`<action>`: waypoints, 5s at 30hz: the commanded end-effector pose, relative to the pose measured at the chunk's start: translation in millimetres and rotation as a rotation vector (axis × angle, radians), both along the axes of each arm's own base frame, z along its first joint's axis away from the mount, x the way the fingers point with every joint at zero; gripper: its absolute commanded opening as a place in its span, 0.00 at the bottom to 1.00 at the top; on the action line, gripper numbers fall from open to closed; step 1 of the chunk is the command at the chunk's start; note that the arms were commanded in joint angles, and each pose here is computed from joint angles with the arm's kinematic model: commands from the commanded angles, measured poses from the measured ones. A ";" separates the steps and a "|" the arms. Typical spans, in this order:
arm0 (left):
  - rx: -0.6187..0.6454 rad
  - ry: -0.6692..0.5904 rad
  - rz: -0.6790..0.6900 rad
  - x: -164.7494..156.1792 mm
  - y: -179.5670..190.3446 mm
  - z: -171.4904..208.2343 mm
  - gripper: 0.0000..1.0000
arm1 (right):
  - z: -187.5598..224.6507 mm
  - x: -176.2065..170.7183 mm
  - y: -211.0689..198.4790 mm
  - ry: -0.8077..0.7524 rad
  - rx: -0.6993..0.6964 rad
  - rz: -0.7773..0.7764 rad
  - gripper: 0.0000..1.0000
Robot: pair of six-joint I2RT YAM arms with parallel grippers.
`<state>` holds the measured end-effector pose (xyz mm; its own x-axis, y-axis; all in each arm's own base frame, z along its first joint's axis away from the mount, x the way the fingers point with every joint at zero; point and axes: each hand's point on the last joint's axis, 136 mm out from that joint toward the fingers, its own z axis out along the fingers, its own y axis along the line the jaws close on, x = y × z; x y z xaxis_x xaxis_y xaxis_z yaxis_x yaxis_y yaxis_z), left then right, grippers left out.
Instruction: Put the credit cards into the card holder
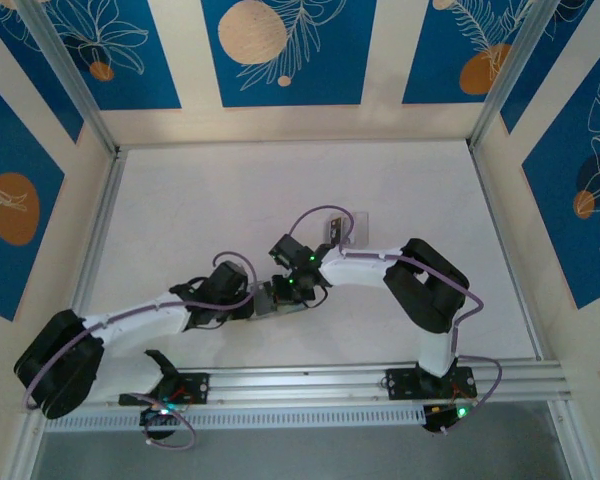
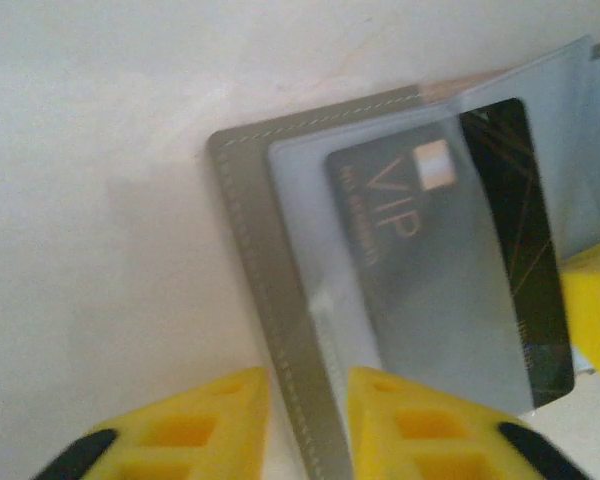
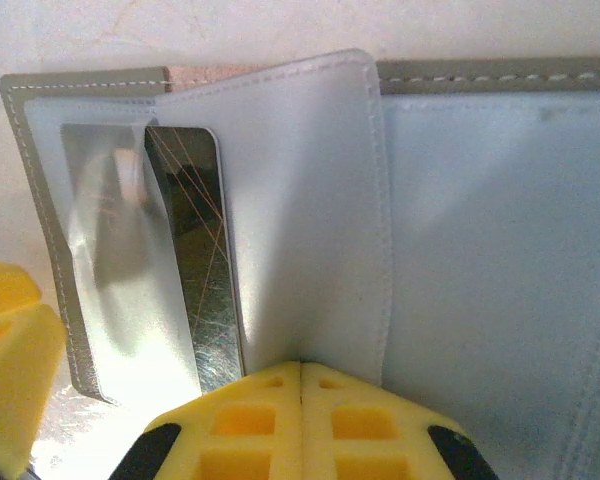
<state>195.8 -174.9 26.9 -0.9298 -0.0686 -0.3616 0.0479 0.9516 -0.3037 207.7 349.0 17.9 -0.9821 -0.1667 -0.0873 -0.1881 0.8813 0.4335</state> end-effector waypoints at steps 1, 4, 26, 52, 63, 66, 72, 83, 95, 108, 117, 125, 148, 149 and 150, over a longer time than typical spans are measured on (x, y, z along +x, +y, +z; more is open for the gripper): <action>0.064 0.045 0.044 -12.8 22.3 -10.7 0.19 | -27.0 -1.3 -10.7 0.027 -0.069 -0.020 0.00; 0.066 0.045 0.021 -11.4 19.6 -12.7 0.18 | -22.6 -1.1 -8.6 0.018 -0.061 -0.009 0.00; 0.053 0.090 -0.056 -3.4 -8.7 -36.9 0.15 | 2.1 -9.6 42.7 -0.048 -0.043 0.187 0.02; 0.036 0.015 0.030 13.2 11.7 2.7 0.16 | 41.7 35.3 15.3 -0.187 -0.127 0.103 0.02; 0.040 0.029 0.040 28.1 15.8 -0.5 0.17 | 21.5 49.7 27.0 -0.145 -0.124 0.116 0.02; 0.043 0.038 0.035 28.6 14.2 -6.5 0.17 | 15.3 50.6 27.8 -0.136 -0.135 0.115 0.01; 0.045 0.054 0.029 28.5 12.3 -16.3 0.17 | 11.2 46.5 37.7 -0.115 -0.101 0.136 0.01; 0.031 0.066 0.006 35.5 0.6 -25.1 0.16 | 29.8 25.4 67.1 -0.070 0.044 0.187 0.01; 0.029 0.069 0.007 36.1 -0.5 -26.9 0.16 | 36.9 46.5 30.1 -0.142 -0.067 0.136 0.06; 0.040 0.089 0.007 31.5 2.1 -35.8 0.16 | 24.1 59.7 -11.4 -0.163 -0.214 0.107 0.08; 0.047 0.091 0.005 30.6 3.4 -35.8 0.16 | 16.9 40.4 -2.0 -0.063 -0.070 0.113 0.28; 0.049 0.096 0.003 29.7 3.7 -38.6 0.16 | 14.3 29.2 1.1 -0.026 -0.021 0.131 0.29; 0.043 0.108 0.002 28.2 2.4 -42.9 0.16 | 32.9 25.7 5.4 0.042 0.162 0.110 0.27; 0.042 0.107 0.002 28.3 2.1 -42.5 0.16 | 32.0 25.6 6.3 0.043 0.161 0.113 0.27; 0.043 0.107 0.001 28.2 2.4 -42.4 0.16 | 31.1 25.9 6.5 0.044 0.159 0.114 0.27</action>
